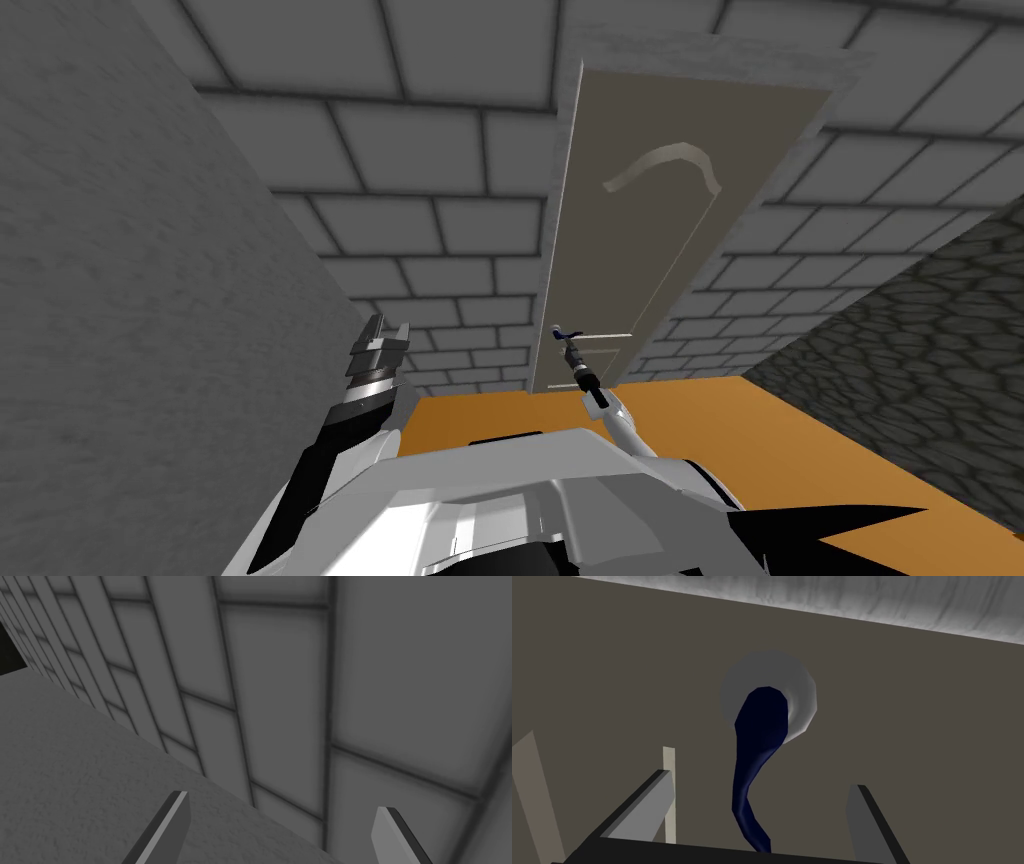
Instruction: Pull the door open
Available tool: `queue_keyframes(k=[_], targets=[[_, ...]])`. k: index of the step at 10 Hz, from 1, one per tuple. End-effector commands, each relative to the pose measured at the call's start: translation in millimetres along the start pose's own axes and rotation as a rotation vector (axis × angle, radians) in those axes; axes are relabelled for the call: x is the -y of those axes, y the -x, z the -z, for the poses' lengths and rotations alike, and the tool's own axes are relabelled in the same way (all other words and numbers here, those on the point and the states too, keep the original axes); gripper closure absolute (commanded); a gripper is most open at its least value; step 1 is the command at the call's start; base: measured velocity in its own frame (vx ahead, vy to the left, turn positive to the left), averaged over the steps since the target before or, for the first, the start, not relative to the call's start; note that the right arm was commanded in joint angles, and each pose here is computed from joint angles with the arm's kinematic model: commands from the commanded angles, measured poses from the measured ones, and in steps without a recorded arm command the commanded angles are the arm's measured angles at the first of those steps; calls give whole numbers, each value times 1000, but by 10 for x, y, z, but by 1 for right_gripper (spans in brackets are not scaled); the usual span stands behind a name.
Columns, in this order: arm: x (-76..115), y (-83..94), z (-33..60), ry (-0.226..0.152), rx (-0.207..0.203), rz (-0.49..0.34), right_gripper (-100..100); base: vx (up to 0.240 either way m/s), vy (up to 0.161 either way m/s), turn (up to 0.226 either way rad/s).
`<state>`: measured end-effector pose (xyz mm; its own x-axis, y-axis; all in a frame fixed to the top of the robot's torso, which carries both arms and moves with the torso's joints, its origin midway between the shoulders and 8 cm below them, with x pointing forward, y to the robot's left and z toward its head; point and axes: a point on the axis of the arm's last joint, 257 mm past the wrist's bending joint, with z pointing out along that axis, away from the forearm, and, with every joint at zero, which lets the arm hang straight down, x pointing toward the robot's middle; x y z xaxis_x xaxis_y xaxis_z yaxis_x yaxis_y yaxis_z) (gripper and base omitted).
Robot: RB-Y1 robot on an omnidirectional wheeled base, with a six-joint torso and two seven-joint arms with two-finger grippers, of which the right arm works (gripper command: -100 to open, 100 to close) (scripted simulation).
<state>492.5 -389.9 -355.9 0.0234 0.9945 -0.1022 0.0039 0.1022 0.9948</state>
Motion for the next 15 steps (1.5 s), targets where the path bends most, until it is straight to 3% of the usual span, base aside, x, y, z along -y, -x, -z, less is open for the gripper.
queue_keyframes(k=[1,4,6,7,12,15], targets=[[21,93,3,-4,17,-2,-100,82,-2,31],[55,598,169,-10,103,-1,-100,115,-7,264],[64,598,168,-11,102,-2,-100,94,-25,71],[64,598,168,-11,102,-2,100,0,0,0],[64,598,168,-11,102,-2,100,-9,1,-1],[57,571,226,-5,66,-1,100,-150,-55,82]])
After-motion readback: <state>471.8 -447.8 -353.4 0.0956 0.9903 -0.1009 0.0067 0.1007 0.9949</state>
